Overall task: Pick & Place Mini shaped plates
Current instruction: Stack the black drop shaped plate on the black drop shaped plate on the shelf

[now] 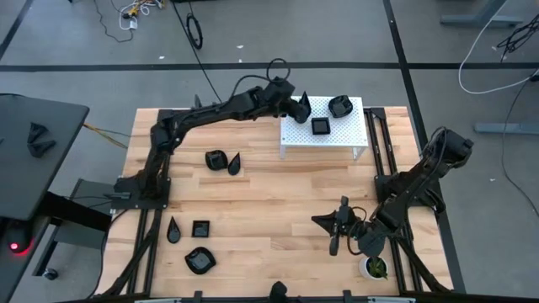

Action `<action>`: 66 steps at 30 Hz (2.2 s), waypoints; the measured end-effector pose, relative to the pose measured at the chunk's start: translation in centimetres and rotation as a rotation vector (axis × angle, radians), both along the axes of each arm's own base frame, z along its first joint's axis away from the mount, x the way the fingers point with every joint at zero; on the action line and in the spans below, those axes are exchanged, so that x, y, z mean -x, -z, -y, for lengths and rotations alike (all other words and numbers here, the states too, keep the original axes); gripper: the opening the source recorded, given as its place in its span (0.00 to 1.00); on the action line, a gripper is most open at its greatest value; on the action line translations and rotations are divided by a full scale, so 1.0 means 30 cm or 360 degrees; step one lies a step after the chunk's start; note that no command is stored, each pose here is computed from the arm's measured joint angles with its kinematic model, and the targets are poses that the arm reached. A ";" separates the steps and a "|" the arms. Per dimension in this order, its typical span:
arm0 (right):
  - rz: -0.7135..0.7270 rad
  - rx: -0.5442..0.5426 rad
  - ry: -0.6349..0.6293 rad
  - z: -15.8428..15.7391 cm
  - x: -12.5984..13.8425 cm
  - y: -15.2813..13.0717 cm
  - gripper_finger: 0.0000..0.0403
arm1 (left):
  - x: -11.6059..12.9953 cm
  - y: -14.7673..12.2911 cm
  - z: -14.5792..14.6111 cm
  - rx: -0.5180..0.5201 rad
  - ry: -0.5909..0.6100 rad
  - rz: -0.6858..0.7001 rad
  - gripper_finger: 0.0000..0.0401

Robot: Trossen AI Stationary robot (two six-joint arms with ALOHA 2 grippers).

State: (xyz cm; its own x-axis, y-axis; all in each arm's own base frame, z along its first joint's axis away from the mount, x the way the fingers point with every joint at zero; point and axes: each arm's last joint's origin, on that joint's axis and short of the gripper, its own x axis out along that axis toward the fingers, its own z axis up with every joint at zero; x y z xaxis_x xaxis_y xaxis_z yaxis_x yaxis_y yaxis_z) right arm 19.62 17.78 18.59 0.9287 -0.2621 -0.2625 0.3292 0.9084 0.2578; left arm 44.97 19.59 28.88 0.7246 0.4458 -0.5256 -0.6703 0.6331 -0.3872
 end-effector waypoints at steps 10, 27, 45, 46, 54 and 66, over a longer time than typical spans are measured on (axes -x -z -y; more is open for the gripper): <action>0.0005 0.0011 0.0020 -0.011 -0.013 0.027 0.01 | 0.009 0.058 -0.020 0.0060 -0.0051 -0.0079 0.05; 0.0037 0.0016 0.0020 -0.012 -0.019 0.017 0.02 | -0.009 0.096 -0.044 0.0095 -0.0109 -0.0024 0.14; 0.0041 0.0013 0.0019 -0.013 -0.019 0.016 0.02 | 0.003 0.077 -0.073 0.0148 0.0063 -0.0041 0.17; 0.0041 0.0013 0.0020 -0.013 -0.019 0.016 0.02 | 0.004 0.079 -0.071 0.0145 0.0053 -0.0053 0.15; 0.0041 0.0013 0.0019 -0.013 -0.019 0.016 0.02 | 0.026 0.027 -0.074 0.0041 0.0046 -0.0053 0.10; 0.0042 0.0022 0.0045 0.000 -0.031 0.015 0.02 | 0.088 0.028 -0.017 0.0036 0.0064 -0.0465 0.05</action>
